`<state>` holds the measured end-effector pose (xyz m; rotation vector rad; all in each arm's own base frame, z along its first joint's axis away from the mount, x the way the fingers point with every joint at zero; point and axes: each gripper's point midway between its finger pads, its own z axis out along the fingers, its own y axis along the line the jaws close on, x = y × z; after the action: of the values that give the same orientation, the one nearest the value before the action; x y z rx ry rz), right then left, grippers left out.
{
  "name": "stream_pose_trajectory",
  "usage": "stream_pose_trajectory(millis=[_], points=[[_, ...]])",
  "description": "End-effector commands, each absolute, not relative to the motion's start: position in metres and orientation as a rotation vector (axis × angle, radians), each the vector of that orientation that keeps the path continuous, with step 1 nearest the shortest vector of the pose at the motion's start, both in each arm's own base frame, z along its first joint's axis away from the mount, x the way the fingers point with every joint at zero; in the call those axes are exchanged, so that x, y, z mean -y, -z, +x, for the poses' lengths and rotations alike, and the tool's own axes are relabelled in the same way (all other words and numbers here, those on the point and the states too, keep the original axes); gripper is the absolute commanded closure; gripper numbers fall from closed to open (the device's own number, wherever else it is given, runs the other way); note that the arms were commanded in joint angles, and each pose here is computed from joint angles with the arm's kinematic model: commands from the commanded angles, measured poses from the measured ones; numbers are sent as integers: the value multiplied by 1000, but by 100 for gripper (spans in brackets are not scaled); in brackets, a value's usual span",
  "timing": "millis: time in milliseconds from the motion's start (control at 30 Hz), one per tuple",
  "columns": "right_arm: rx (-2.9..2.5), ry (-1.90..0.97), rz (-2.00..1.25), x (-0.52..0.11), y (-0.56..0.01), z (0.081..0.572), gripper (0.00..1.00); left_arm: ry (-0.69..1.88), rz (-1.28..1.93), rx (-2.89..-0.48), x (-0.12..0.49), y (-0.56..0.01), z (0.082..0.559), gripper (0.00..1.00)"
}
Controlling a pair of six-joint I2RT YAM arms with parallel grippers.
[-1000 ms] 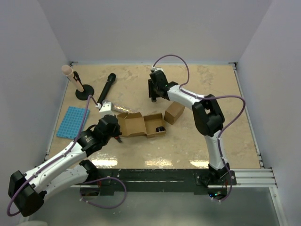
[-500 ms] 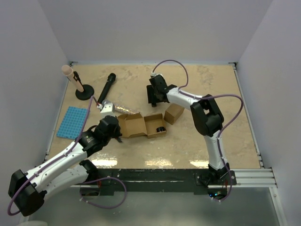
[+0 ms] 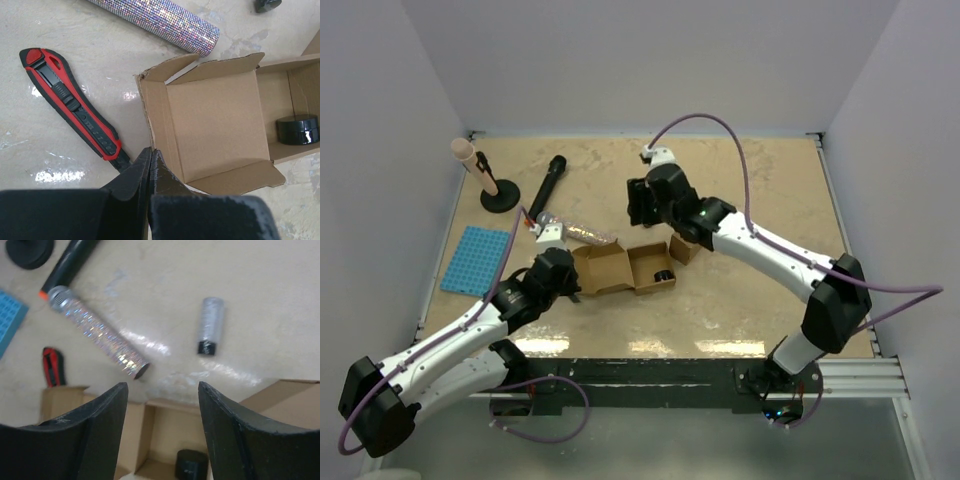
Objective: Unpack the express box
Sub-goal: Place the product at the center of the board, then pick up the product from the express box.
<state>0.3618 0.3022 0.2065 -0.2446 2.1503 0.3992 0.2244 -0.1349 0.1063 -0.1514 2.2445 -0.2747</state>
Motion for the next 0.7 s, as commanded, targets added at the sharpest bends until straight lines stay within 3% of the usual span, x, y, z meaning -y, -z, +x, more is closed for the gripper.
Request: stream_pose_trajectory(millis=[0, 233, 667], points=[[-2305, -312, -433, -310, -152, 301, 37, 316, -163, -2226, 141, -108, 227, 100], [-2414, -217, -438, -290, -105, 269, 38, 334, -179, -2218, 141, -106, 226, 100], [-2465, -67, -383, -267, -87, 266, 37, 375, -184, -2203, 142, -109, 223, 100]])
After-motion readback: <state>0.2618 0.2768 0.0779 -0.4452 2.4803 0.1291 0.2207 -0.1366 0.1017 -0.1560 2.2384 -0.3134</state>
